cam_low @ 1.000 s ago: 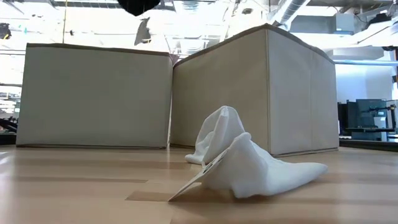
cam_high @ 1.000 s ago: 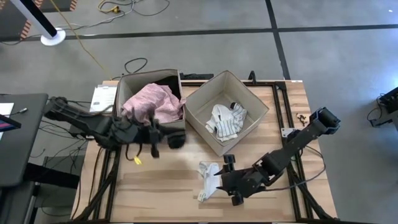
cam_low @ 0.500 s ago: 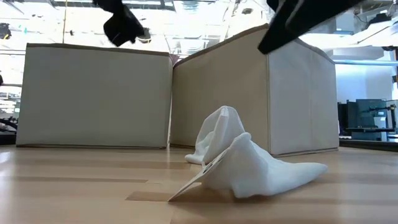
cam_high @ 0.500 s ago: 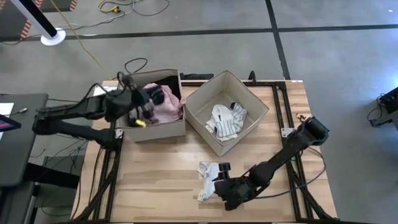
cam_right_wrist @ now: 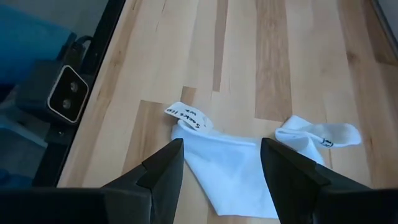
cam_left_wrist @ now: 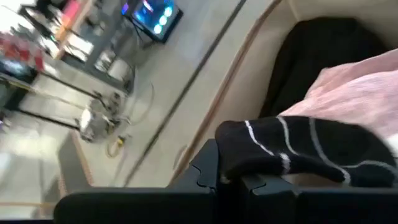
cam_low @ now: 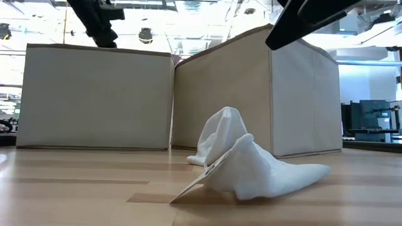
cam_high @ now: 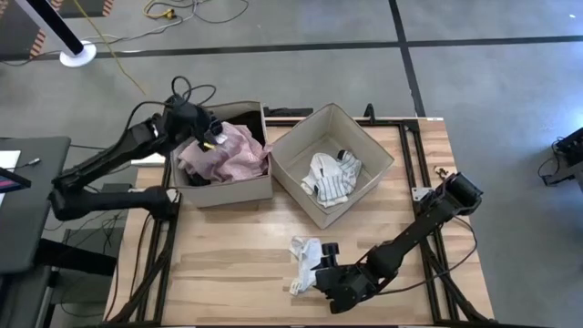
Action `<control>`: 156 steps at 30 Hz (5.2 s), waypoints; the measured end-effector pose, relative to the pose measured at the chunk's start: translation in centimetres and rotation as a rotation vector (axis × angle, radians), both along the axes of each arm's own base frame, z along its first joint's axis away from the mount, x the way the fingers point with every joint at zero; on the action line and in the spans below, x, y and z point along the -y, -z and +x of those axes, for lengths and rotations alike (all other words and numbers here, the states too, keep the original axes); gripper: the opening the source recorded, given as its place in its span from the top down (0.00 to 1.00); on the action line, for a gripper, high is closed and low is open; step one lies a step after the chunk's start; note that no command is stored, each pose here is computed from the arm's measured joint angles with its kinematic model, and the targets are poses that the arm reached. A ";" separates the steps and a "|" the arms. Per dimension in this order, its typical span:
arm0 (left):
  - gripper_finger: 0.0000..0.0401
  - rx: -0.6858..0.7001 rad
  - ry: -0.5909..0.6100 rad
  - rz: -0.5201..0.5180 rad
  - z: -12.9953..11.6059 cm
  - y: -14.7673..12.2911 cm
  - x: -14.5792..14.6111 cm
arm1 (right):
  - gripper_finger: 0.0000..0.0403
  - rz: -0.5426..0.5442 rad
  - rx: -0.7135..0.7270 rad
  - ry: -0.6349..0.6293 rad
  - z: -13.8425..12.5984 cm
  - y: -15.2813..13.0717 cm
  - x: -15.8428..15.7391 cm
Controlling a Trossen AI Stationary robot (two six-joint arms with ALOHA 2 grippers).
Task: Sort clothes
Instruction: Put the black sock into the left laundry organizer, then put the white sock into the right laundry organizer
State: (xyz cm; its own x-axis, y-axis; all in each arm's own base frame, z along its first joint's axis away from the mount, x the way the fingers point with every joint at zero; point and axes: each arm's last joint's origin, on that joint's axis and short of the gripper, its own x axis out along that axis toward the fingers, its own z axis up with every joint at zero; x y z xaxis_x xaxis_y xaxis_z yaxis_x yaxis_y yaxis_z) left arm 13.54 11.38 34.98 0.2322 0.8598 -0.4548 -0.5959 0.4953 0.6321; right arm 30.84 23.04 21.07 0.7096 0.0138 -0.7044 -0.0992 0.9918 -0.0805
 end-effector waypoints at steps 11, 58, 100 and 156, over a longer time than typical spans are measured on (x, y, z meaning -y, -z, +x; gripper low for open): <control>1.00 0.018 -0.107 -0.272 -0.8 3.6 -5.7 | 0.44 0.024 0.037 0.043 -0.1 0.4 -0.1; 0.48 0.650 0.609 -0.265 -8.0 -3.1 6.9 | 0.97 0.118 0.013 0.056 1.3 9.2 4.2; 0.37 0.816 1.359 -0.633 3.0 4.7 10.2 | 1.00 -0.177 0.452 -0.043 6.6 -10.7 8.0; 1.00 0.664 1.239 -0.099 14.7 -0.1 14.7 | 0.53 -0.348 0.235 0.080 1.0 -9.0 1.9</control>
